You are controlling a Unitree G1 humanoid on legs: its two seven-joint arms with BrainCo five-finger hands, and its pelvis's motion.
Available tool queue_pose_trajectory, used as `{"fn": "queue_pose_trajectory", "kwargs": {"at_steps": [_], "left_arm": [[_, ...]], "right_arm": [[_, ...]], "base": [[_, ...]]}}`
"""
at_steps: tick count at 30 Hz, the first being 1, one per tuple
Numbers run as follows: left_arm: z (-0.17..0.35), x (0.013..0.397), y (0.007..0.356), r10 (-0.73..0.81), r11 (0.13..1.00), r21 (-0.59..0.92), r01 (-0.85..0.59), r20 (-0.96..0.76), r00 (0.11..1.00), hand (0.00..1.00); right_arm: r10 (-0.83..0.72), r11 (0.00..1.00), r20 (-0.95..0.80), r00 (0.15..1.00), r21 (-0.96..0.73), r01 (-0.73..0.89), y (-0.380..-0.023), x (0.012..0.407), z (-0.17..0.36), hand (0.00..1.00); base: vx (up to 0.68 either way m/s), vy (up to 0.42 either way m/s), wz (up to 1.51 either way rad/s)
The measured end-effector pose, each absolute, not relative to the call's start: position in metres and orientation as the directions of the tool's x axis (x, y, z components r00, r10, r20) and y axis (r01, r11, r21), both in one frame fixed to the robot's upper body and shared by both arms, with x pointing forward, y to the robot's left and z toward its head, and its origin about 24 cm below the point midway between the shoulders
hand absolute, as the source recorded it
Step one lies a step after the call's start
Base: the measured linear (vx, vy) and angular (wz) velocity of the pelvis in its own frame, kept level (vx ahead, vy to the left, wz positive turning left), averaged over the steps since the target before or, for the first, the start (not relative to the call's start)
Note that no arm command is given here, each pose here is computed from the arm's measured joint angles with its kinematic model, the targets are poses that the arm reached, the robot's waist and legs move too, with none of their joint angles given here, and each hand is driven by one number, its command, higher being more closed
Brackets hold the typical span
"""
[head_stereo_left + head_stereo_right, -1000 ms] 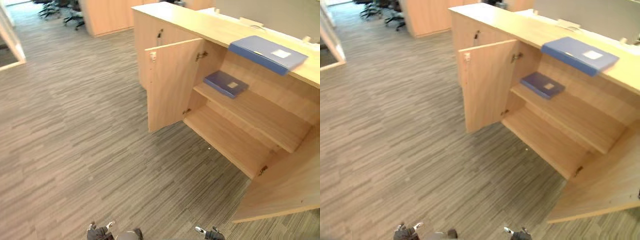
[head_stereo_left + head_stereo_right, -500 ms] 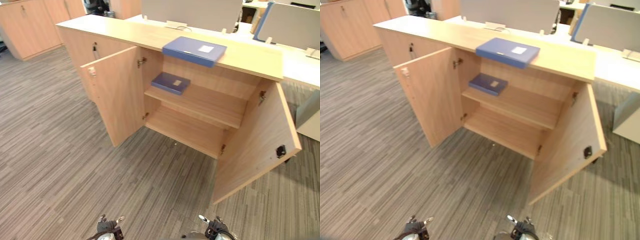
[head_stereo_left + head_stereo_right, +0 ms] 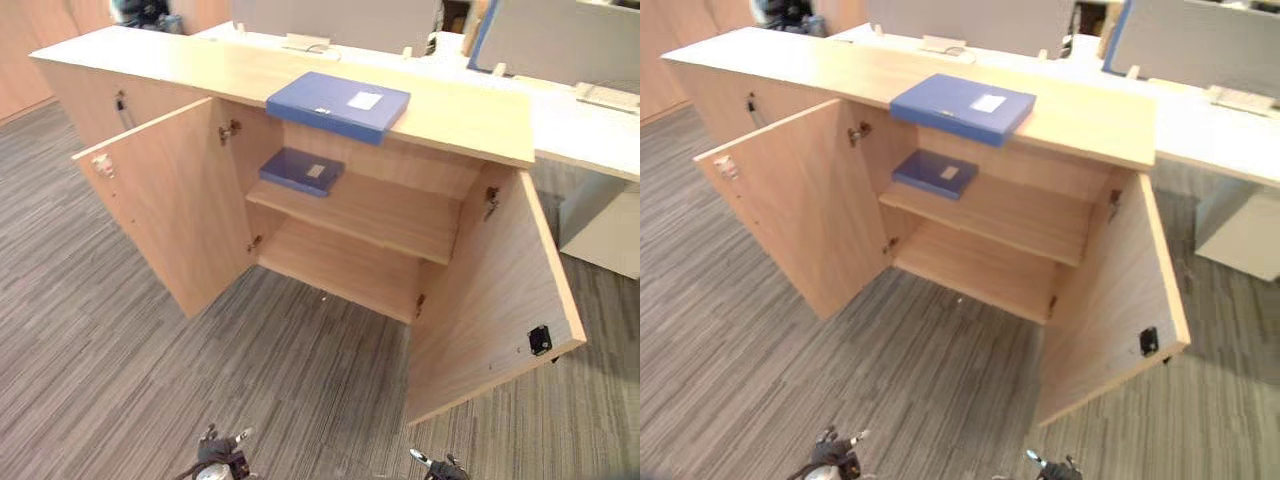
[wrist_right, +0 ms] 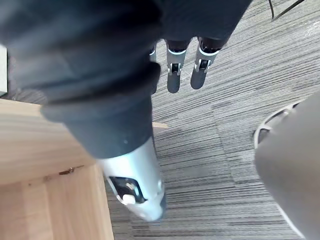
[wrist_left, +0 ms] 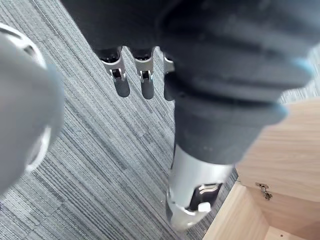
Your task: Walk over to the cabinet, pick up the folder, carry it to the office cabinet, place the folder inside the office cabinet, then close the office cabinet door
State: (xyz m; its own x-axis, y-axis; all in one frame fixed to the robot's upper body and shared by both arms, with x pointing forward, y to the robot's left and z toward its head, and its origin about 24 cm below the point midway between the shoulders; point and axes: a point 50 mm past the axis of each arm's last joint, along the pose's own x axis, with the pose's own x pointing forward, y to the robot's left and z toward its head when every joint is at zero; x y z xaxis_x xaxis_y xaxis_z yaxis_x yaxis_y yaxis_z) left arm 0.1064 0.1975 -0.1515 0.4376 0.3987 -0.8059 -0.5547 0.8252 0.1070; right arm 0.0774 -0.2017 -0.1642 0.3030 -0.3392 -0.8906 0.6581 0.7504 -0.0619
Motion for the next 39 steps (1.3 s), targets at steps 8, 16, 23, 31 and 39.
{"fn": "queue_pose_trajectory", "kwargs": {"at_steps": [8, 16, 23, 31, 39], "left_arm": [[-0.146, 0.109, 0.199, 0.411, 0.830, 0.100, -0.548, -0.774, 0.481, 0.00], [-0.145, 0.118, 0.204, 0.408, 0.838, 0.098, -0.536, -0.765, 0.498, 0.00], [-0.155, 0.100, 0.197, 0.386, 0.841, 0.121, -0.528, -0.817, 0.428, 0.00], [-0.159, 0.084, 0.197, 0.390, 0.841, 0.152, -0.519, -0.836, 0.386, 0.00], [-0.158, 0.091, 0.200, 0.357, 0.872, 0.131, -0.471, -0.829, 0.430, 0.00]], "right_arm": [[-0.338, 0.777, -0.882, 0.328, -0.065, 0.627, -0.202, 0.093, -0.162, 0.00], [-0.257, 0.853, -0.873, 0.415, -0.003, 0.521, -0.173, 0.121, -0.158, 0.00], [-0.282, 0.860, -0.899, 0.335, -0.082, 0.504, -0.191, 0.098, -0.165, 0.00], [-0.345, 0.840, -0.872, 0.348, -0.122, 0.529, -0.215, 0.093, -0.160, 0.00], [-0.303, 0.857, -0.882, 0.360, -0.087, 0.508, -0.195, 0.091, -0.163, 0.00]], "base": [[0.26, 0.254, -0.67], [0.21, 0.191, -0.14], [0.17, 0.244, -0.31], [0.16, 0.238, -0.32], [0.12, -0.055, 0.03]]}}
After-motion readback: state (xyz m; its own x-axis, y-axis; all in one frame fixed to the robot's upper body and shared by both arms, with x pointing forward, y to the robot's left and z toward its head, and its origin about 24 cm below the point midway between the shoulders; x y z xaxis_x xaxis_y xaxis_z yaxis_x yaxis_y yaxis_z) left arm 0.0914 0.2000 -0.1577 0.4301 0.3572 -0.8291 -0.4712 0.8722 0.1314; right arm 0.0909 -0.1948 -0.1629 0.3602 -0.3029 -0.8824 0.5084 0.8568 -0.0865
